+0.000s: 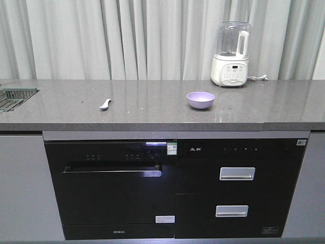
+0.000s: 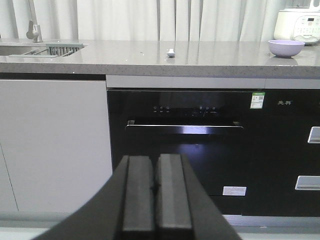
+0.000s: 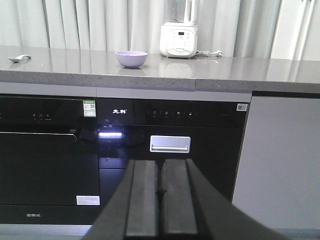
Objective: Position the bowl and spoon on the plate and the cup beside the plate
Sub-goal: 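Drive the base toward the counter with the lavender bowl and spoon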
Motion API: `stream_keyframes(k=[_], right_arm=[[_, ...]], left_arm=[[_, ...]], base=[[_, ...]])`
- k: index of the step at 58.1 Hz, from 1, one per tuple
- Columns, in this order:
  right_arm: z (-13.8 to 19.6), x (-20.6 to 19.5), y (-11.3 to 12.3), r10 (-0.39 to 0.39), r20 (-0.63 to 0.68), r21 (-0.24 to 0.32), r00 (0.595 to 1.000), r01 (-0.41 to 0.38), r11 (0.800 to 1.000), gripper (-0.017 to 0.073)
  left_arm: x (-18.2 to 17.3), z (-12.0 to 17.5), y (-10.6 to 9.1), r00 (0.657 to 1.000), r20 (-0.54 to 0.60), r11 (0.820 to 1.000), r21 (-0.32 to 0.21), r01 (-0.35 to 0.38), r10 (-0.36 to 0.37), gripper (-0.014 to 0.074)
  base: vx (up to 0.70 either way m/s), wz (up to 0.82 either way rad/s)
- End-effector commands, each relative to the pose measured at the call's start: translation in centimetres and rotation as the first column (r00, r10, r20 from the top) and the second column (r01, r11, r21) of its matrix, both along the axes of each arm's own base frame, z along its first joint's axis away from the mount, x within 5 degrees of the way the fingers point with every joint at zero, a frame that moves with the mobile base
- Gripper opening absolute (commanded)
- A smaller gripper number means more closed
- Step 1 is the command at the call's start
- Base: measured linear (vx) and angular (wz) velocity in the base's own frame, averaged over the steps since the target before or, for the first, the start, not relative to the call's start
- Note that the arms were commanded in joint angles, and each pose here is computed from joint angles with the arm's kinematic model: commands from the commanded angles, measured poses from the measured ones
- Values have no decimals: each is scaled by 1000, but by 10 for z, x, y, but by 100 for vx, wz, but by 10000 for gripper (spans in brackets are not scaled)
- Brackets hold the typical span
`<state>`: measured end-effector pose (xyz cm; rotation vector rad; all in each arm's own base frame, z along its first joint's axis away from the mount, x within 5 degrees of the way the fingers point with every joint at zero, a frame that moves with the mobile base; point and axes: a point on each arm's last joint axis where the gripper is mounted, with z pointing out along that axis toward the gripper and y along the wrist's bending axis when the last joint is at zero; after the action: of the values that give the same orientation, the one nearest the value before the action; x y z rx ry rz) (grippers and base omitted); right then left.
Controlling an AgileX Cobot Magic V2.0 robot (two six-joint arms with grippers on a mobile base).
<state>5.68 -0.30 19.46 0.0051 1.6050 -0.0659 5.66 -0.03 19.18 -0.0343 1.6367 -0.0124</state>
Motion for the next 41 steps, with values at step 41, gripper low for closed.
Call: stream_keyframes(k=[41], right_arm=[[3,-1,1,5,86,-15,996,-4,1000,-9]], left_arm=[[0,-1,2,997,70,1000,-13,-20,21,-6]], base=[[2,-1]])
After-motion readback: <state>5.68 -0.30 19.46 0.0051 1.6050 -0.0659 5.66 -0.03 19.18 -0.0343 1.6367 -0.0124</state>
